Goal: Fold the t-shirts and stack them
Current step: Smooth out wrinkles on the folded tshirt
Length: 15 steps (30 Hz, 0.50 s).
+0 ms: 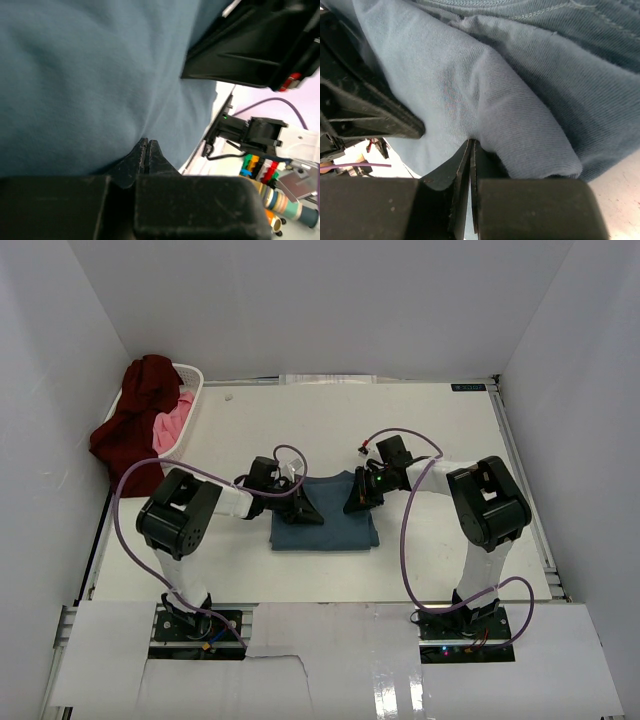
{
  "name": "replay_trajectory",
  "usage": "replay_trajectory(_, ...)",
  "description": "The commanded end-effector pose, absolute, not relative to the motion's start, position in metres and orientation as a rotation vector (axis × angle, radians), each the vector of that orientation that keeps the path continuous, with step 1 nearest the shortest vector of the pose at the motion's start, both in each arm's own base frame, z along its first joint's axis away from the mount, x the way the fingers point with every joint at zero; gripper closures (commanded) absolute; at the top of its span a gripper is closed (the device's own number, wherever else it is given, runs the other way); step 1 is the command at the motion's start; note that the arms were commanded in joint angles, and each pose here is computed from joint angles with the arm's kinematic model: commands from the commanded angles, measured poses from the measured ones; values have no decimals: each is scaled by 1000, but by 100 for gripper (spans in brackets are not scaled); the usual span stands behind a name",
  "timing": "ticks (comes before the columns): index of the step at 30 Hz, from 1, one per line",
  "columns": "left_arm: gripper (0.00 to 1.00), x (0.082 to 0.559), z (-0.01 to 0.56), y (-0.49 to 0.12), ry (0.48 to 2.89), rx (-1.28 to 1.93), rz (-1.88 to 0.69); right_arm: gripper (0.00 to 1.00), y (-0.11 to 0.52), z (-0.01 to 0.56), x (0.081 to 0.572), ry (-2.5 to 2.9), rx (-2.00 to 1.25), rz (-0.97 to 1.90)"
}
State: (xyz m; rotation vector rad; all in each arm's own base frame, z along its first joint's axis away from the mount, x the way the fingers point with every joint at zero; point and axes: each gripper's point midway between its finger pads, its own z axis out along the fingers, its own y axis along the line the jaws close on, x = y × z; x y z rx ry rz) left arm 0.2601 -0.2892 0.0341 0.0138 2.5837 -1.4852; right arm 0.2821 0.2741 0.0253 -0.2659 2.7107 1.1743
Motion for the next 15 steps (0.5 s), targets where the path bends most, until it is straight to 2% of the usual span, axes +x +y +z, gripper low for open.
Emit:
replay_trajectory(1,97,267,14,-285,2618,13,-1379,92,270,30,298,2669,-297,1102)
replay_trajectory(5,97,263,-9,-281,2688,-33,-1337,92,271,39,302,2652,-308,1090)
replay_trajectory(9,97,268,-7,-283,2682,-33,-1338,92,272,53,308,2624,-323,1081)
replay_trajectory(13,97,282,31,-292,2595,10,-1373,92,274,68,314,2603,-334,1076)
replay_trajectory(15,95,297,68,-295,2532,45,-1352,92,276,79,320,2579,-346,1078)
